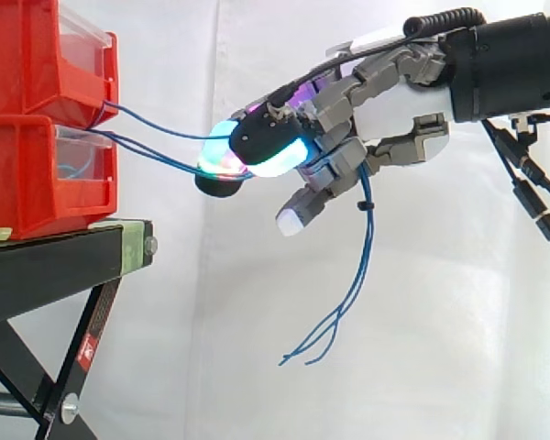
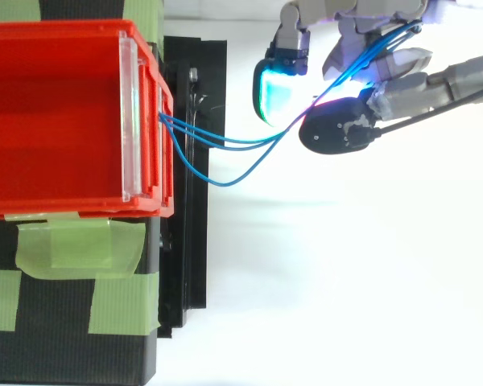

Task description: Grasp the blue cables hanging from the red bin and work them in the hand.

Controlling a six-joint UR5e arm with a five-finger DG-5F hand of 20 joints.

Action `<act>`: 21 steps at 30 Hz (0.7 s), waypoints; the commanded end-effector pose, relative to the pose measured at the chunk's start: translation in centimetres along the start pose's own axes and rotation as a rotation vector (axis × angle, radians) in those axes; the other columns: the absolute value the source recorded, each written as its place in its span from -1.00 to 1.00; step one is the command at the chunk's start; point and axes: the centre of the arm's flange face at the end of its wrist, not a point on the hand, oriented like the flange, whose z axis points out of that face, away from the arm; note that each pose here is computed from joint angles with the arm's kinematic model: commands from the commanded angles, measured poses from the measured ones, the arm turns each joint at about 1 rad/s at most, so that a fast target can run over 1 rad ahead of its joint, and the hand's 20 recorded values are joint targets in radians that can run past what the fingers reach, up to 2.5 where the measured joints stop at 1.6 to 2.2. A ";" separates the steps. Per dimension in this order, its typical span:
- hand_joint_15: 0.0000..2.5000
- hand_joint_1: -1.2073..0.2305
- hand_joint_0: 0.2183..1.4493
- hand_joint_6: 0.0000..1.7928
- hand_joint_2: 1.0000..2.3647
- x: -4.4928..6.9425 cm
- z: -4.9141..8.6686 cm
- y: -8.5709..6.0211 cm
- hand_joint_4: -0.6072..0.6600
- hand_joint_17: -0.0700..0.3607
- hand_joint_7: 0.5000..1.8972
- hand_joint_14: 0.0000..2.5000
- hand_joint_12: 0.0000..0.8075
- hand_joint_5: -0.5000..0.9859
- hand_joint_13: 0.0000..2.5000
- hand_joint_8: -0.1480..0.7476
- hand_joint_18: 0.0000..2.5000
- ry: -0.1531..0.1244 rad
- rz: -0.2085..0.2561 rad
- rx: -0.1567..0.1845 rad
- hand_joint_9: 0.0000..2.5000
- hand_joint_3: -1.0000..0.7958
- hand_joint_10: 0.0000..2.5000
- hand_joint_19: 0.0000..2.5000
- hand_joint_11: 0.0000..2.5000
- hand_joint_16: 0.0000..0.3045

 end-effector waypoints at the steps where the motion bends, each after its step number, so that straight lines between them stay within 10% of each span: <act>1: 0.79 -0.26 0.78 -0.54 -0.98 0.0 0.0 0.0 -0.04 -0.15 0.08 1.00 -0.03 -0.19 -0.69 0.25 -0.68 -0.001 0.000 -0.001 -0.76 0.40 1.00 -0.61 1.00 -0.67; 12: 0.78 -0.25 0.80 -0.50 -0.98 0.0 0.0 0.0 -0.04 -0.16 0.07 1.00 -0.08 -0.19 -0.73 0.28 -0.70 0.000 0.000 0.002 -0.78 0.46 1.00 -0.58 1.00 -0.67; 21: 0.82 -0.29 0.66 -0.50 -1.00 0.0 0.0 0.0 0.00 -0.17 0.05 1.00 0.28 -0.17 -0.47 0.41 -0.40 -0.001 0.000 -0.001 -0.57 0.63 1.00 -0.61 1.00 -0.68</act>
